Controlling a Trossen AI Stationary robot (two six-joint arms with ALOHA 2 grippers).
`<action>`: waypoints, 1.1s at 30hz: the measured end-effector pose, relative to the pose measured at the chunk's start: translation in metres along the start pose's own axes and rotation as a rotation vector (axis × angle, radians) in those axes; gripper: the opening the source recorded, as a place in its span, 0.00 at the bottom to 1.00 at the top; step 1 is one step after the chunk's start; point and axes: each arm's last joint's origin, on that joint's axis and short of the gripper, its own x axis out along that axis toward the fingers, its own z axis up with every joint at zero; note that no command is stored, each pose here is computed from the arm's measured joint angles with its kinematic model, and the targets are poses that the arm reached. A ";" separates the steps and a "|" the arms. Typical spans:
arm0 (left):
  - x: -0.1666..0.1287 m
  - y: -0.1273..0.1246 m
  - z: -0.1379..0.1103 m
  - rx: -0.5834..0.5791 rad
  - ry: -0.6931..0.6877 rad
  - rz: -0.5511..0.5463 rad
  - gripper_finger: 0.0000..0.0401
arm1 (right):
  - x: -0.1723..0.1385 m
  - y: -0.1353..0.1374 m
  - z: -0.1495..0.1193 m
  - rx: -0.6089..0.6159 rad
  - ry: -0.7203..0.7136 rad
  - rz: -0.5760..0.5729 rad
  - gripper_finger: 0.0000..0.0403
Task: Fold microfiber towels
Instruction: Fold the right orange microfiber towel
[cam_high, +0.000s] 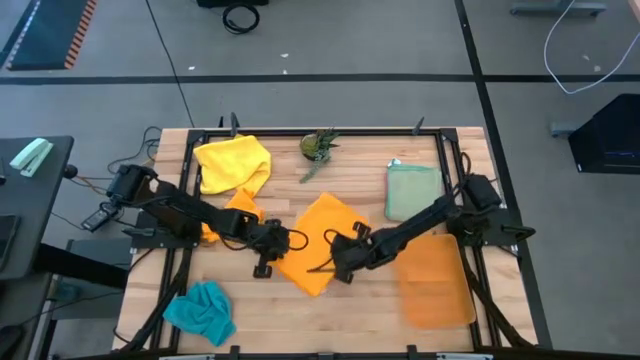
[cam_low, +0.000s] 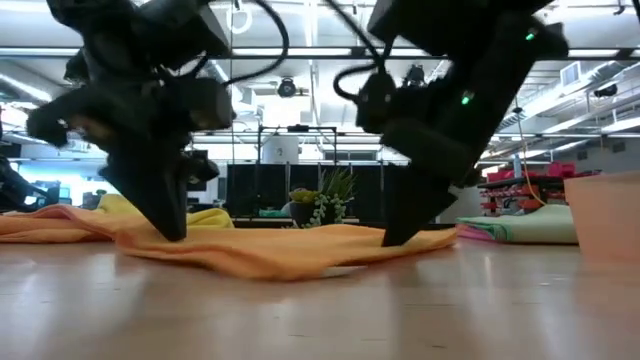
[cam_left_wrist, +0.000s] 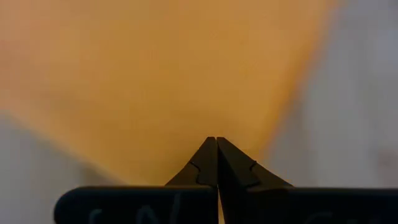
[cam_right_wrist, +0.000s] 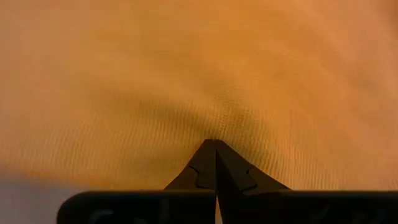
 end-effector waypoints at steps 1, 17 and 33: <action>0.001 -0.005 0.001 -0.004 -0.018 -0.023 0.01 | 0.001 -0.007 0.003 -0.003 0.008 -0.021 0.00; -0.005 -0.030 0.031 0.219 -0.244 0.093 0.01 | -0.087 -0.032 0.029 0.019 -0.160 0.121 0.00; 0.028 -0.017 0.018 0.041 -0.108 -0.002 0.02 | -0.013 0.038 -0.022 0.016 -0.052 0.200 0.00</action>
